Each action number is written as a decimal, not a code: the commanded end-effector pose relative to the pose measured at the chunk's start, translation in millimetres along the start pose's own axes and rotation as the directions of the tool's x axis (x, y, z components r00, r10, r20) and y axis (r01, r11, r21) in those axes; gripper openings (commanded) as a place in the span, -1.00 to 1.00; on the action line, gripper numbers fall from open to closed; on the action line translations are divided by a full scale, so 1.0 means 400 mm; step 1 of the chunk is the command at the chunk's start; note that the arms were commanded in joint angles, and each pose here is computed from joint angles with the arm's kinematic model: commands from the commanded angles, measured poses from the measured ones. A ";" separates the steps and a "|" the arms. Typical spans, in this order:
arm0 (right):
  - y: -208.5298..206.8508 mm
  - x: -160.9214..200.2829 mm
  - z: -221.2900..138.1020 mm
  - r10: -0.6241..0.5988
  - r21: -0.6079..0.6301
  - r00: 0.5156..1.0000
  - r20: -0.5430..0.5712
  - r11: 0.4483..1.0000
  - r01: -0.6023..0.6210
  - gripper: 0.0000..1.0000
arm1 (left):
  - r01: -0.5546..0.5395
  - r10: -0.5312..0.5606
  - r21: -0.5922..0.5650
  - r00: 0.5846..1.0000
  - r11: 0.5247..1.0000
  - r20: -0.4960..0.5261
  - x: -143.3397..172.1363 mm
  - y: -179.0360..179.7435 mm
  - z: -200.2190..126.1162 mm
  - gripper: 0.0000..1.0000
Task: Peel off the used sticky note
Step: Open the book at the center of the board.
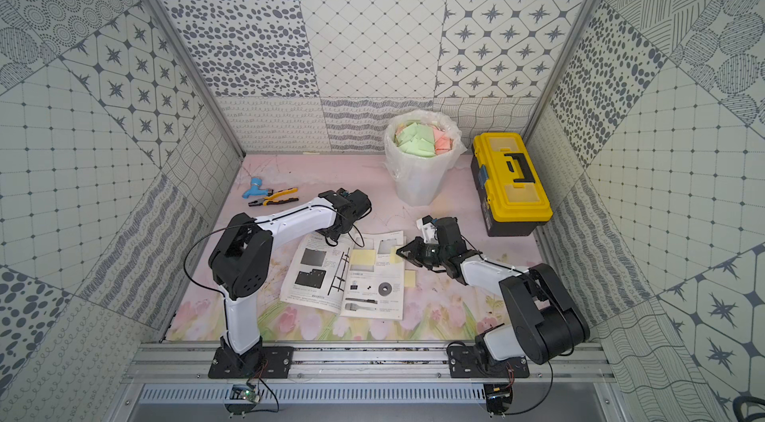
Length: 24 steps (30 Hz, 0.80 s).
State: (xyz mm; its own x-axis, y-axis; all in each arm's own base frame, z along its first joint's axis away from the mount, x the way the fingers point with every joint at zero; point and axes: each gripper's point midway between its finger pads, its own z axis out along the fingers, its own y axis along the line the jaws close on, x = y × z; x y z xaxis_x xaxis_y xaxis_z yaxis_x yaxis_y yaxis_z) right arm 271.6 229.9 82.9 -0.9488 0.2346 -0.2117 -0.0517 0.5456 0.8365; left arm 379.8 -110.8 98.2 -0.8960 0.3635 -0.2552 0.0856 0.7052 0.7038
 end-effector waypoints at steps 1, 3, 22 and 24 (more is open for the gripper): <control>0.005 -0.007 0.002 -0.024 -0.010 1.000 0.000 1.000 0.024 -0.85 | 0.068 -0.053 -0.208 0.996 0.976 0.077 -0.033 0.113 -0.018 -0.27; 0.004 -0.007 0.001 -0.021 -0.007 1.000 0.003 1.000 0.021 -0.84 | 0.120 -0.106 -0.158 0.990 0.980 0.091 -0.032 0.122 -0.040 0.04; -0.013 -0.014 -0.007 0.011 0.031 1.000 0.027 0.999 -0.012 -0.84 | 0.308 -0.525 0.802 0.851 0.512 0.008 -0.024 0.007 -0.381 0.50; -0.016 -0.012 -0.006 0.016 0.033 1.000 0.025 0.999 -0.016 -0.84 | 0.261 -0.552 0.887 0.834 0.381 -0.008 -0.037 -0.025 -0.438 0.44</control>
State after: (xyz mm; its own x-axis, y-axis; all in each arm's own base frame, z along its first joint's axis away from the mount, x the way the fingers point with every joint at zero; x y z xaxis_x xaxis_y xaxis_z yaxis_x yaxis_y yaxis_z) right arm 270.4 223.4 74.1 -0.9497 0.2511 -0.1872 -0.0099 0.5732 0.8194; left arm 330.4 -151.1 188.5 -0.7950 0.0587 -0.6037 0.0154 0.9969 0.0767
